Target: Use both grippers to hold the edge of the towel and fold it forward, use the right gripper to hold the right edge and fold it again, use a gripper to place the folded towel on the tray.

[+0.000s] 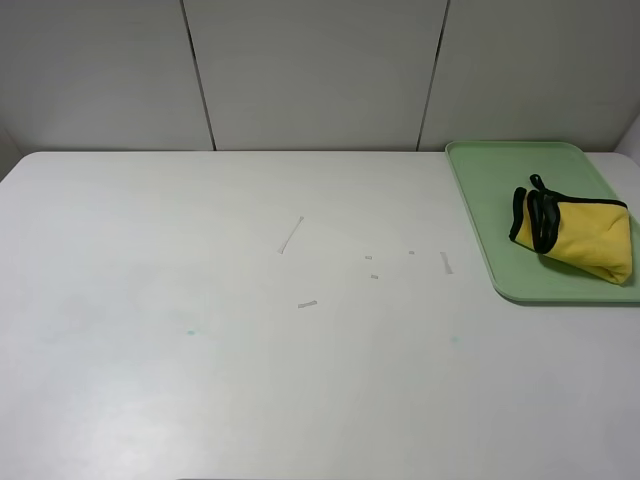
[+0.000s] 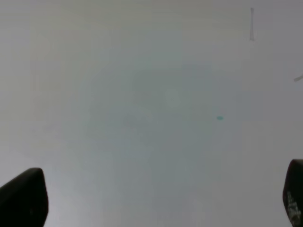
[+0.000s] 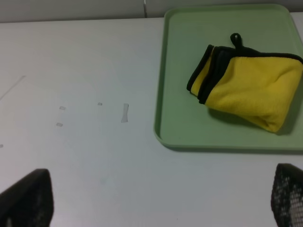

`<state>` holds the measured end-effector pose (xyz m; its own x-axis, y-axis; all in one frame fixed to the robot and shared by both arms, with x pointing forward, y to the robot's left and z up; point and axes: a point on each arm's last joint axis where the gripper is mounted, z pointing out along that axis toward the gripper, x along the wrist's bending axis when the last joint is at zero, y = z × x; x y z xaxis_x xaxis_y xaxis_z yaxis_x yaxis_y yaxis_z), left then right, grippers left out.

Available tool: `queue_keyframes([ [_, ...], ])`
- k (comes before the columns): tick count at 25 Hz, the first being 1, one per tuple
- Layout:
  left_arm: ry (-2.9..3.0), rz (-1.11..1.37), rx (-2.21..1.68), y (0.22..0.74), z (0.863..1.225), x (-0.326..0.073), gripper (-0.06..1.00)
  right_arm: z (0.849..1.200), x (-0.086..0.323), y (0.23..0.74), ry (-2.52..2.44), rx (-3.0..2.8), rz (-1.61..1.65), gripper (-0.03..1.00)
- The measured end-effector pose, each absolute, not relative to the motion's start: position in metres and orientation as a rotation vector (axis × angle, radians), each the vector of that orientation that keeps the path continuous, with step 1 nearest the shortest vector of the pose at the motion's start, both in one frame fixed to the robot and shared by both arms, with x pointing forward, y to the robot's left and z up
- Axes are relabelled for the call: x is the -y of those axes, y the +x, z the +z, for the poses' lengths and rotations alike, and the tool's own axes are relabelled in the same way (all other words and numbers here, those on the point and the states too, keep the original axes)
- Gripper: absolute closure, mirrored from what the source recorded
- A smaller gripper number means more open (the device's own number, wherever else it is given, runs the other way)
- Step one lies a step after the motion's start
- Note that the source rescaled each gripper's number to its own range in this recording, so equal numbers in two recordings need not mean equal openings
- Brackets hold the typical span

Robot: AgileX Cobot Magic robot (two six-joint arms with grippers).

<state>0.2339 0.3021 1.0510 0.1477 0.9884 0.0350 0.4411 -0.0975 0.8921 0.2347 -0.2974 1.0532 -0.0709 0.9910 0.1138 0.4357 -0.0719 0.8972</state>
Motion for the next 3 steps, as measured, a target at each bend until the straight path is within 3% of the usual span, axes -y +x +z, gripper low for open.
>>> queue_keyframes([
  [3,1.657,0.899,-1.397,0.2339,1.051,-0.3021,-0.06,1.0532,0.2974,0.2347,1.564,-1.563,1.108,-0.03],
])
